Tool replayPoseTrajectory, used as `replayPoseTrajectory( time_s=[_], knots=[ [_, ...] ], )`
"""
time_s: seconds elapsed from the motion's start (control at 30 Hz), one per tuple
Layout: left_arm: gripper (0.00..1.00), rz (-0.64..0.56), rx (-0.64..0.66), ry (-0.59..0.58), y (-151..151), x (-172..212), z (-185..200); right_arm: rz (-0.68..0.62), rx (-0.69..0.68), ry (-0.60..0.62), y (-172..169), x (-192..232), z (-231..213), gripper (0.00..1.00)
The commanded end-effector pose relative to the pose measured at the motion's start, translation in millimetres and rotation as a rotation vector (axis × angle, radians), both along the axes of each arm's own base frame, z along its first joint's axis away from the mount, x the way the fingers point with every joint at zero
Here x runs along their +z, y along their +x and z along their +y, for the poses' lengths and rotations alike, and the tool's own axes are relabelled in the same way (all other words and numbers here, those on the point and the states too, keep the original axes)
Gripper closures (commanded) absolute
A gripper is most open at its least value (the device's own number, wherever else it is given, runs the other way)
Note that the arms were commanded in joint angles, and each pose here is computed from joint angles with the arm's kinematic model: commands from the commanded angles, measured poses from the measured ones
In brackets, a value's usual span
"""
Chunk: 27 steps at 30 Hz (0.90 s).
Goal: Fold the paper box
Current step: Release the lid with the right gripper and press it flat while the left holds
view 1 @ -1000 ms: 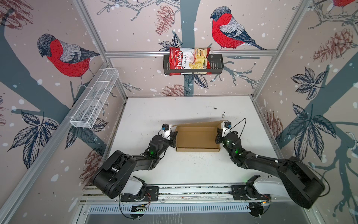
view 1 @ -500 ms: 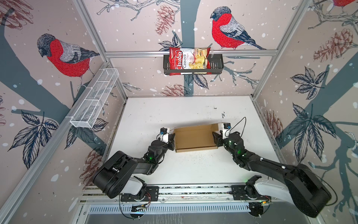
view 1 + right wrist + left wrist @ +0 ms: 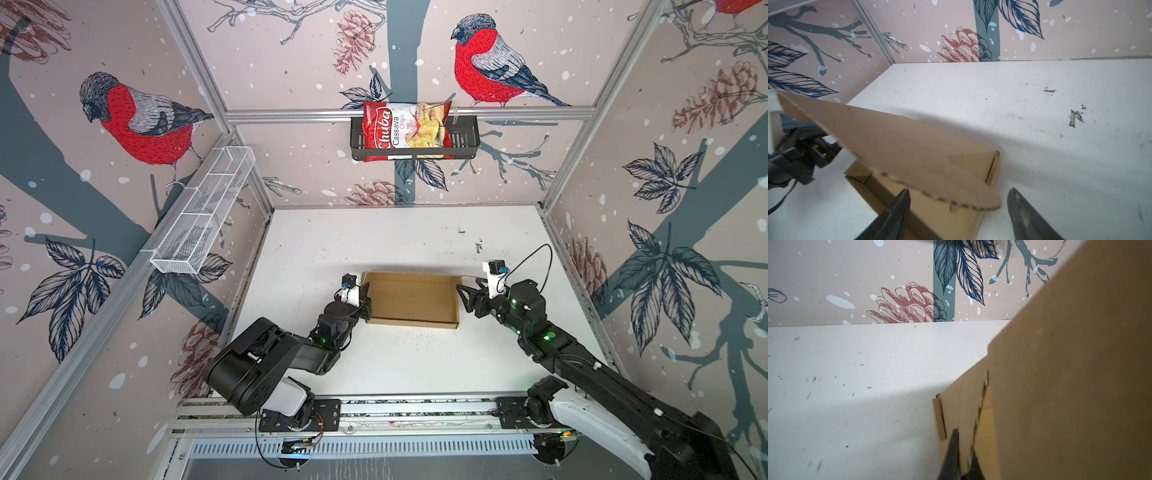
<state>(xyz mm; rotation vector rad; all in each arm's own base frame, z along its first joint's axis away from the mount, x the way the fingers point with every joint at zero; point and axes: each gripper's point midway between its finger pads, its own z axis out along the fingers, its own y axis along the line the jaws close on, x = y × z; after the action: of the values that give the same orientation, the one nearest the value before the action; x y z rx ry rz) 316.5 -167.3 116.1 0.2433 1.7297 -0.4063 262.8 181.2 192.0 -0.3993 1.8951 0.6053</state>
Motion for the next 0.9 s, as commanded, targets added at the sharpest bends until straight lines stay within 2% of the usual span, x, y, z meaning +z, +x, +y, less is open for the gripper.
replayPoseTrajectory(
  time_s=[0.0,0.17,0.37,0.57,0.77,0.87],
  knots=[
    [1.0,0.026,0.005,0.034,-1,-11,3,-0.002,0.055,-0.005,-15,16,4,0.27],
    [1.0,0.018,0.009,0.041,-3,-10,5,-0.07,0.101,0.022,-16,70,13,0.27],
    [1.0,0.013,-0.009,0.038,-5,-10,2,0.009,0.139,-0.103,18,91,50,0.29],
    [1.0,0.006,-0.013,0.03,-7,-9,2,0.115,0.232,-0.152,34,68,104,0.35],
    [1.0,-0.011,0.0,0.022,-10,-4,7,0.229,0.342,-0.194,20,30,134,0.39],
    [0.94,-0.014,0.006,0.016,-12,-1,9,0.292,0.381,-0.198,12,10,140,0.42]
  ],
)
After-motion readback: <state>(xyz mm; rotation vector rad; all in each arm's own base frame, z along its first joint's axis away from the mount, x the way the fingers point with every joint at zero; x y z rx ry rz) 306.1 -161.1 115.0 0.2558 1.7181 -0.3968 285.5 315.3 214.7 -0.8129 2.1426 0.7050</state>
